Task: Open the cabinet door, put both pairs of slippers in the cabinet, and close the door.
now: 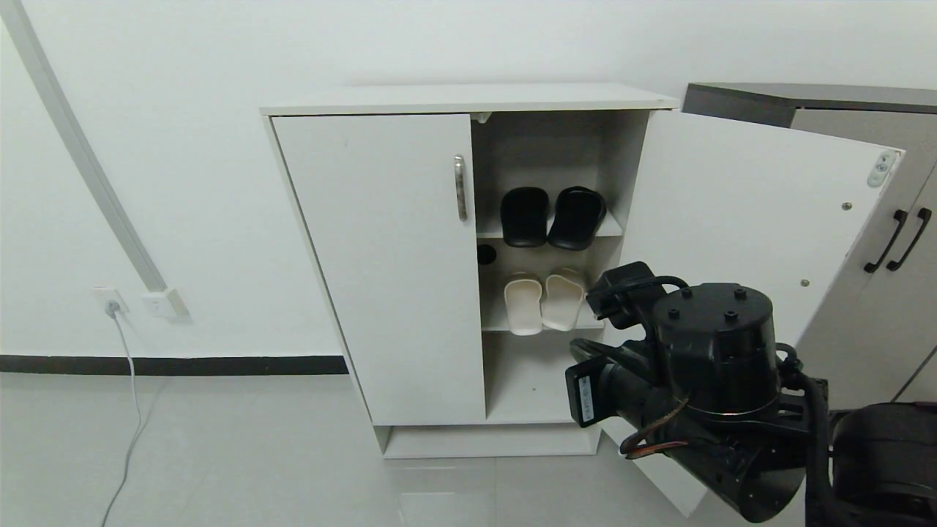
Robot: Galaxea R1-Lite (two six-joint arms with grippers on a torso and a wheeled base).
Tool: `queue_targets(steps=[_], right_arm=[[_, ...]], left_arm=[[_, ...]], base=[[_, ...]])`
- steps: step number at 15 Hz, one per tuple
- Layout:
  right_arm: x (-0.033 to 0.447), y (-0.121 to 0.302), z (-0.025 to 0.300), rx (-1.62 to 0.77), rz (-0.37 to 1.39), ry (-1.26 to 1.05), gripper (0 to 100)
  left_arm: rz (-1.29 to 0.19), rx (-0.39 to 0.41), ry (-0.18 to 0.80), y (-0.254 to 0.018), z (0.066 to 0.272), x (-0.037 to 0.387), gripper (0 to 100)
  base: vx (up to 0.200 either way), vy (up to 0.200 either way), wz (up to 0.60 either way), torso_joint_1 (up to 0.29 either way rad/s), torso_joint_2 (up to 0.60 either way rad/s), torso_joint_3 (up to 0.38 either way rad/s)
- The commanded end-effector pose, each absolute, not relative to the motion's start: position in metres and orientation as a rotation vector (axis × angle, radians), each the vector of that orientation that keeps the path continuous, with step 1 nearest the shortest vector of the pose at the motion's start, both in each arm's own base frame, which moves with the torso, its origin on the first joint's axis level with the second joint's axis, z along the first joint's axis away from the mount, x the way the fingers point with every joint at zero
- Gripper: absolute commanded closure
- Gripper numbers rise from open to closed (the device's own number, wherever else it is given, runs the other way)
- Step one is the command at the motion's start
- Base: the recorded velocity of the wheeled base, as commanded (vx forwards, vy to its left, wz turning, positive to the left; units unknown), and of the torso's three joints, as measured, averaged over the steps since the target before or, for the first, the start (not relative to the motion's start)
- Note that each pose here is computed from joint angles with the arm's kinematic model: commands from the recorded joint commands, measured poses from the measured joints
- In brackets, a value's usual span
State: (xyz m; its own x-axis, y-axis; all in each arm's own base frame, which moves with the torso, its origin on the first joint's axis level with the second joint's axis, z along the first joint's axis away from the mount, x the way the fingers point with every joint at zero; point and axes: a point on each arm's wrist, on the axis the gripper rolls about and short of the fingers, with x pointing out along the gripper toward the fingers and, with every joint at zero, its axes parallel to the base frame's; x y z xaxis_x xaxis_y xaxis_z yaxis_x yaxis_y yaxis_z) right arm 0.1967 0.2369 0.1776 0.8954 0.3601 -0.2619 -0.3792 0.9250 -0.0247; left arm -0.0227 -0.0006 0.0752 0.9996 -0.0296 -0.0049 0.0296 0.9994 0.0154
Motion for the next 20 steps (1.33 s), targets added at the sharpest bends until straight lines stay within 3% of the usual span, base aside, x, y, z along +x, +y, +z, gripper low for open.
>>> queue_targets(steps=[1, 9, 20], right_arm=[[0.199, 0.236, 0.175, -0.080, 0.376, 0.263, 100], [0.207, 0.234, 0.172, -0.081, 0.354, 0.272, 100], [0.214, 0.231, 0.174, -0.043, 0.378, 0.245, 100]], left_arm=[[-0.029, 0.015, 0.004, -0.001, 0.075, -0.023, 100], [-0.029, 0.018, 0.004, -0.001, 0.075, -0.023, 100], [-0.029, 0.018, 0.004, -0.001, 0.075, -0.023, 100]], base=[[0.000, 0.000, 0.00, 0.000, 0.00, 0.000], [0.000, 0.000, 0.00, 0.000, 0.00, 0.000], [0.000, 0.000, 0.00, 0.063, -0.40, -0.335]])
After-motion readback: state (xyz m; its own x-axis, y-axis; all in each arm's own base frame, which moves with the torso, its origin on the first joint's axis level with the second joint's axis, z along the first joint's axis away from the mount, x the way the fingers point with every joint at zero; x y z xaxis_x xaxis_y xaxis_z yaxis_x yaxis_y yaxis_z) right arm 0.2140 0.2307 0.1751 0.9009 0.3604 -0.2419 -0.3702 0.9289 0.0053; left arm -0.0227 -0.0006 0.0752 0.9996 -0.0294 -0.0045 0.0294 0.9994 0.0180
